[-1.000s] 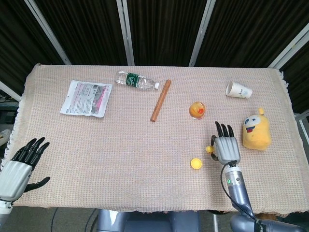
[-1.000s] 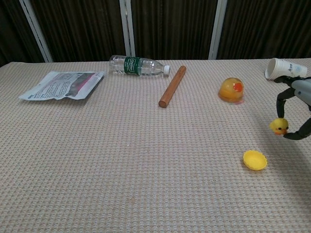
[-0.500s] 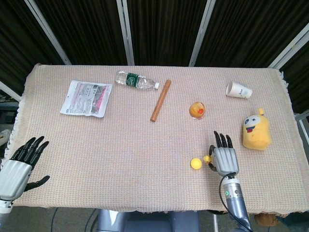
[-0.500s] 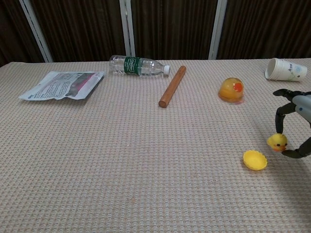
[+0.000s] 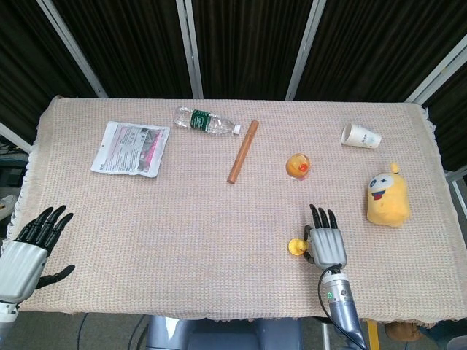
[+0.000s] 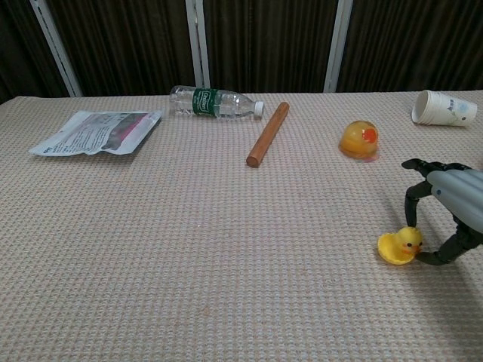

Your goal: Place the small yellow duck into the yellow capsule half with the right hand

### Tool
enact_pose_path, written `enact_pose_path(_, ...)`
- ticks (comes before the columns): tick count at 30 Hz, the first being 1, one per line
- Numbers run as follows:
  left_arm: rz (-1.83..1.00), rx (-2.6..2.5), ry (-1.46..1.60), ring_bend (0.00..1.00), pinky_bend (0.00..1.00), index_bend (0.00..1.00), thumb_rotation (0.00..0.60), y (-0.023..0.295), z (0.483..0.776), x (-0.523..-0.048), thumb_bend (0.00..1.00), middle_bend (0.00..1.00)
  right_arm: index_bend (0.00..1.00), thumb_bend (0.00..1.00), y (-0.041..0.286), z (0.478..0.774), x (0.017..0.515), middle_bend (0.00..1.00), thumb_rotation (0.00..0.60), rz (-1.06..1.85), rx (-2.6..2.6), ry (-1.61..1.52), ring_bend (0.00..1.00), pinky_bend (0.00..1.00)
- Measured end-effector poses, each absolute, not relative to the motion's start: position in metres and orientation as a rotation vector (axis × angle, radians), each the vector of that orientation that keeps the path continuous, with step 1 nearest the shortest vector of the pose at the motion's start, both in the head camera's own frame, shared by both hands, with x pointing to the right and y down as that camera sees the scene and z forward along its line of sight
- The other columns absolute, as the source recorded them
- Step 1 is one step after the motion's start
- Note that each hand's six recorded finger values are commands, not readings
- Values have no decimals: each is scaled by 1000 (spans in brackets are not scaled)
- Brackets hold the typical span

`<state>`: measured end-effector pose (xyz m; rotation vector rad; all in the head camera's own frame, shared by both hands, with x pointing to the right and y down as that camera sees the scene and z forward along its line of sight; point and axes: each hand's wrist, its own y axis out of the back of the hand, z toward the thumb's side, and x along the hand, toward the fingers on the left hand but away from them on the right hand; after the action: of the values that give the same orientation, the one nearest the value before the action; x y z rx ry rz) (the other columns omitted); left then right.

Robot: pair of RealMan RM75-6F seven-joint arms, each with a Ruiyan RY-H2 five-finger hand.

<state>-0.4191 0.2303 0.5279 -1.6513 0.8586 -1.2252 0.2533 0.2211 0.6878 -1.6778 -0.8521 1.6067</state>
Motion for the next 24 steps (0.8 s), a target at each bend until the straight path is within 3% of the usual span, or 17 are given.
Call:
enact_pose_path(15,-1228,-1649,859,0,197,0,600,230,528,-419,0,0,542,154,223,703,263,0,600,1664,-1669,-843,0,0)
enact_pose_path(24,-1225,-1649,859,0,197,0,600,229,528,-419,0,0,542,154,219,694,257,0,600,1627,-1660,-836,0,0)
